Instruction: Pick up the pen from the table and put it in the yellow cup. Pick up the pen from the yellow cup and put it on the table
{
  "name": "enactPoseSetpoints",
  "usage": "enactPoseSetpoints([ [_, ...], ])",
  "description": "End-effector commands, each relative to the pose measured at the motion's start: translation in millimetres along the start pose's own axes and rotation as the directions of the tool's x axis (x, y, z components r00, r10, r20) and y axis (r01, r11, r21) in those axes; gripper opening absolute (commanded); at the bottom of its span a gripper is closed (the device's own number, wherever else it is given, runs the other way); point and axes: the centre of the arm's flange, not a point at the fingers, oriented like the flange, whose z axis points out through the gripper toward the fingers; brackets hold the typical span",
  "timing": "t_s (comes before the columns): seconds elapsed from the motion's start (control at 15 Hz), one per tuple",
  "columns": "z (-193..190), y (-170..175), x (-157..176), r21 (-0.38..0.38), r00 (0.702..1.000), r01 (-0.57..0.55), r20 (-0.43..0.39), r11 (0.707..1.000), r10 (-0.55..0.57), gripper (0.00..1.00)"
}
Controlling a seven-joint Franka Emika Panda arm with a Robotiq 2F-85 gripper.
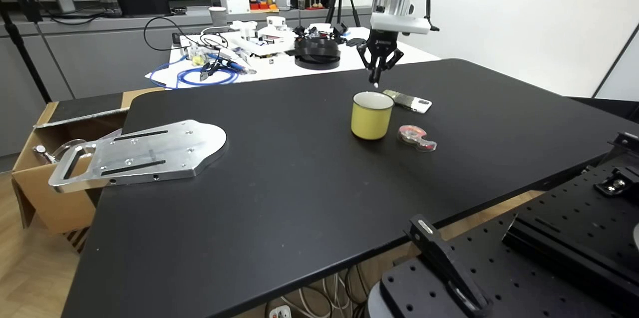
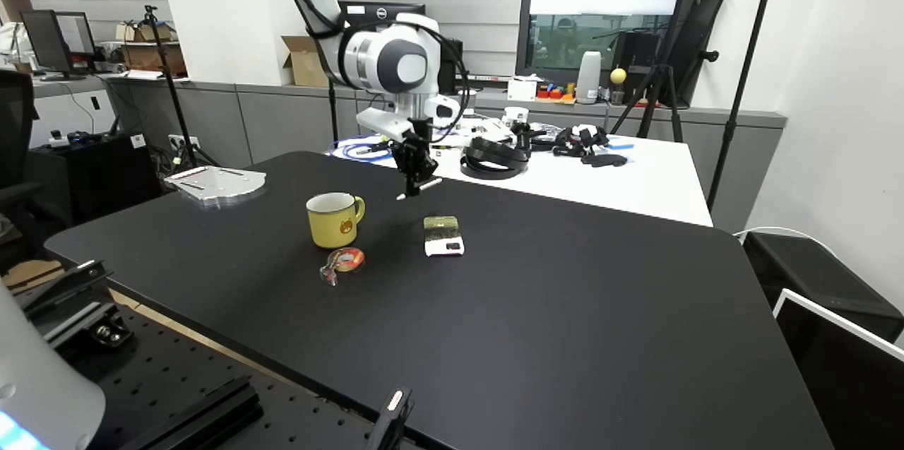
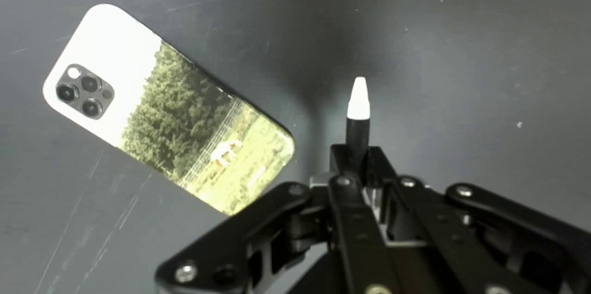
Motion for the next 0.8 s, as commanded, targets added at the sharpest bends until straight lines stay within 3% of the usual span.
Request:
enactPoseSetpoints([
  [0.0,-60,-17,14,0.009,0.998,-0.003,0.061,1.000,0.003,0.03],
  [0.2,-102,-25,18,0.009,0.990,0.022,0.140,1.000,-0.024,0.03],
  [0.4,-131,-28,18,0.012,0.960,0.047,0.275,0.999,-0.048,0.03],
  [0.73,-141,-23,4,-0.026,0.863,0.067,0.503,0.997,-0.045,0.03],
])
